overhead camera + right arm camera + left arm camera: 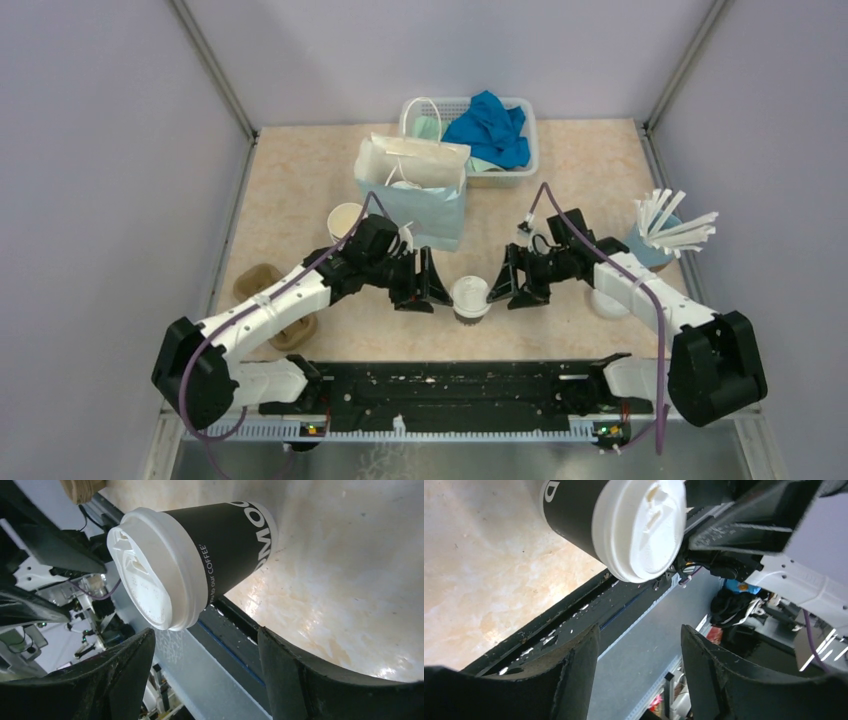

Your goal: Pack the takeout coffee

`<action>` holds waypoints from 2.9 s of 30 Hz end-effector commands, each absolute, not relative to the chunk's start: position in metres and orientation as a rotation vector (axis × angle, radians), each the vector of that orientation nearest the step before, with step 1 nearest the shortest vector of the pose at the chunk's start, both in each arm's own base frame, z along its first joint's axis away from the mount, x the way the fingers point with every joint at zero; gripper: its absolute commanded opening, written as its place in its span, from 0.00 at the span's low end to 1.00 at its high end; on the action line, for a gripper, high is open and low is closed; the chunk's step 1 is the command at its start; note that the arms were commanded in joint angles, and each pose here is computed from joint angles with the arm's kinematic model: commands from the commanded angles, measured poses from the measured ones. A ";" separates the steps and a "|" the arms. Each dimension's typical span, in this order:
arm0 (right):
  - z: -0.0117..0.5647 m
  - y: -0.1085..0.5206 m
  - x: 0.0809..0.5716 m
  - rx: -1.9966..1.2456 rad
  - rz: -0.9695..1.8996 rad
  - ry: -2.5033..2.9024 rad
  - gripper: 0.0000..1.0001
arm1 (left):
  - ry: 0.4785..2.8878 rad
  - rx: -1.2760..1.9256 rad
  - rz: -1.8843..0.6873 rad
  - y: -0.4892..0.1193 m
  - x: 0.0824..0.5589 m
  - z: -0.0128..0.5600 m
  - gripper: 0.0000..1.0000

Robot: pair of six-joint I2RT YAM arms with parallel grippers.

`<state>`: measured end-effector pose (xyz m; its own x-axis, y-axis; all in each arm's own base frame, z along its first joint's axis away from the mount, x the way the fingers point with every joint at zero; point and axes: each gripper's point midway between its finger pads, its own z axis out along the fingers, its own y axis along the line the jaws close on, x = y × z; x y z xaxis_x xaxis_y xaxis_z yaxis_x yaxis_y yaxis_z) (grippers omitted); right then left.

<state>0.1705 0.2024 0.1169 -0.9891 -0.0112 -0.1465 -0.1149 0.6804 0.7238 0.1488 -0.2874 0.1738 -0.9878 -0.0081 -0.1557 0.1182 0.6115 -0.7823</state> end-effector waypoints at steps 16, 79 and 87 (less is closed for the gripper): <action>0.120 0.219 0.183 -0.203 1.556 2.514 0.64 | 2.656 -0.025 -1.320 -0.316 0.170 0.123 0.59; 0.109 0.249 0.166 -0.119 1.608 2.580 0.89 | 2.626 0.081 -1.252 -0.310 0.213 0.128 0.71; 0.058 0.220 0.180 0.085 1.496 2.642 0.81 | 2.698 0.044 -1.203 -0.300 0.202 0.107 0.63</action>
